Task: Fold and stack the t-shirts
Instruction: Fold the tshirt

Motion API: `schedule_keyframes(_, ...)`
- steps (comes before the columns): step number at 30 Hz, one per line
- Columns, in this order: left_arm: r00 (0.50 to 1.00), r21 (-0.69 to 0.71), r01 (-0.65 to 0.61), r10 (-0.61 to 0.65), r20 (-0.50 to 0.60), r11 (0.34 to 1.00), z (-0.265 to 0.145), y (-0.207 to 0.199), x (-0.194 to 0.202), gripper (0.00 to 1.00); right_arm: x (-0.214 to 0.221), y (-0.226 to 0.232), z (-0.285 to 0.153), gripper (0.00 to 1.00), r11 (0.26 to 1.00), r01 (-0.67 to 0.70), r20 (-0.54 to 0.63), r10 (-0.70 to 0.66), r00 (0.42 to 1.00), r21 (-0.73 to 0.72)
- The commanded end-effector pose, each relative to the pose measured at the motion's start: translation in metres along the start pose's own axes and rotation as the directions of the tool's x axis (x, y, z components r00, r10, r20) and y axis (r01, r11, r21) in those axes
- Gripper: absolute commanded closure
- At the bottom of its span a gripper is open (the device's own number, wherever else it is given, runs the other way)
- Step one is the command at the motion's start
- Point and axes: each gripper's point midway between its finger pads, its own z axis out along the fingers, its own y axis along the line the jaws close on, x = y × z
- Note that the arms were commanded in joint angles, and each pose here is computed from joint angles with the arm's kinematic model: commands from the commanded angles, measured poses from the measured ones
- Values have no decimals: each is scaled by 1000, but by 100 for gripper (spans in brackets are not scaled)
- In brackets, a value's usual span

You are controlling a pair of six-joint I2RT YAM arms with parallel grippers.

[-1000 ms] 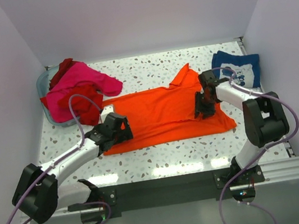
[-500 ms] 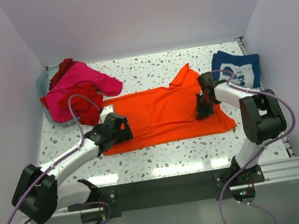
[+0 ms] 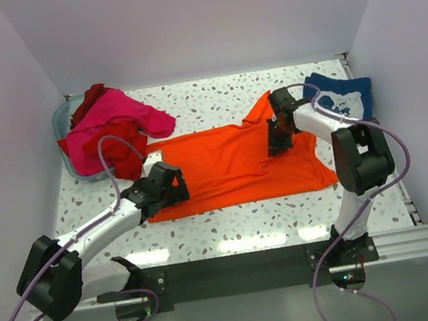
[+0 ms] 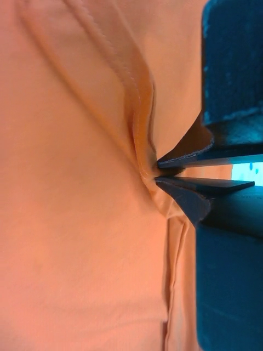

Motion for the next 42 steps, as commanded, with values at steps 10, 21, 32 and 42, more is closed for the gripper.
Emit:
schedule_keyframes(10,999,-12,6,-6,33,1000,-4,4,-5,0,-54,33,-34,59,999,-5,130,12,991,-53)
schedule_keyframes(21,1000,-8,13,-13,26,1000,-3,4,-2,0,-43,32,-65,44,996,6,179,9,984,-84)
schedule_keyframes(32,1000,-5,13,-13,15,1000,0,4,2,0,-18,24,-35,43,1000,15,140,-13,990,-12)
schedule_keyframes(42,1000,-9,13,-12,16,1000,0,5,3,0,-24,23,-13,43,999,10,123,-15,992,42)
